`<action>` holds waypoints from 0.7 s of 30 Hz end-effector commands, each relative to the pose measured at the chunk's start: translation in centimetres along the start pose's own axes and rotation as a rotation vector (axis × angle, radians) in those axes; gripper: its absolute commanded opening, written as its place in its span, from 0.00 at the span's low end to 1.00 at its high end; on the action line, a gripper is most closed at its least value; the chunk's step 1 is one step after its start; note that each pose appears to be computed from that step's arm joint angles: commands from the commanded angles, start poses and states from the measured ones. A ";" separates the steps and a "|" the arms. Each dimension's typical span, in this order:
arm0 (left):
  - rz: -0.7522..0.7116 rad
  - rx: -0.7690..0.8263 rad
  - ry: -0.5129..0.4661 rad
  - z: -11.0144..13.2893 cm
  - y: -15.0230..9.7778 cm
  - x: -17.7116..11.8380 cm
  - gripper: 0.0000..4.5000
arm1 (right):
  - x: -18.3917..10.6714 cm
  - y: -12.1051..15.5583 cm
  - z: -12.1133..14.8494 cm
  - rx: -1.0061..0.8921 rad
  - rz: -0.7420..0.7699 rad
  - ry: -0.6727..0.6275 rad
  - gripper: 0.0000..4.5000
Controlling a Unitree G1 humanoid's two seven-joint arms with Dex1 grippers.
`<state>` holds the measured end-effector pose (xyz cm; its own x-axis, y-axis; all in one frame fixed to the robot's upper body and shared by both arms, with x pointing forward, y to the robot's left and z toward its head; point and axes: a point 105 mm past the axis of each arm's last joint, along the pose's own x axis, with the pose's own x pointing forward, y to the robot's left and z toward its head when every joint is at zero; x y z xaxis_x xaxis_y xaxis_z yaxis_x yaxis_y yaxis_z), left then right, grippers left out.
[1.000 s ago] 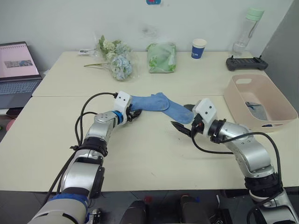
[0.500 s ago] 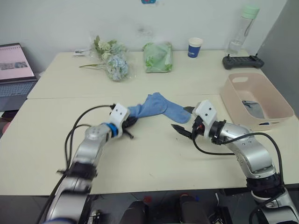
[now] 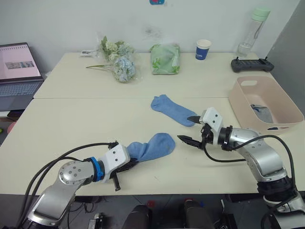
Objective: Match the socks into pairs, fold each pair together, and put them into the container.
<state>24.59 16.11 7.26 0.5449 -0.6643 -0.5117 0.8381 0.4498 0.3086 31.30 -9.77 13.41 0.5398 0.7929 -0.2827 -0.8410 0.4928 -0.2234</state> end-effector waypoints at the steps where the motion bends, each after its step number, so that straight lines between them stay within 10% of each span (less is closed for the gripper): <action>1: 0.113 0.017 -0.018 -0.1 1.2 -0.5 0.23 | 1.0 0.8 0.0 0.035 0.043 -0.008 1.00; 12: 0.239 -0.288 -0.265 2.7 3.6 -3.7 0.99 | 2.2 2.7 -1.0 0.203 0.130 0.033 1.00; 21: 0.266 -0.423 -0.081 -1.5 4.8 -1.3 1.00 | 3.2 2.9 -2.5 0.239 0.096 0.100 0.91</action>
<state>27.86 20.38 9.12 0.7739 -0.5253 -0.3537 0.5761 0.8159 0.0489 30.62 -7.22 8.84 0.4501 0.7958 -0.4050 -0.8577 0.5115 0.0519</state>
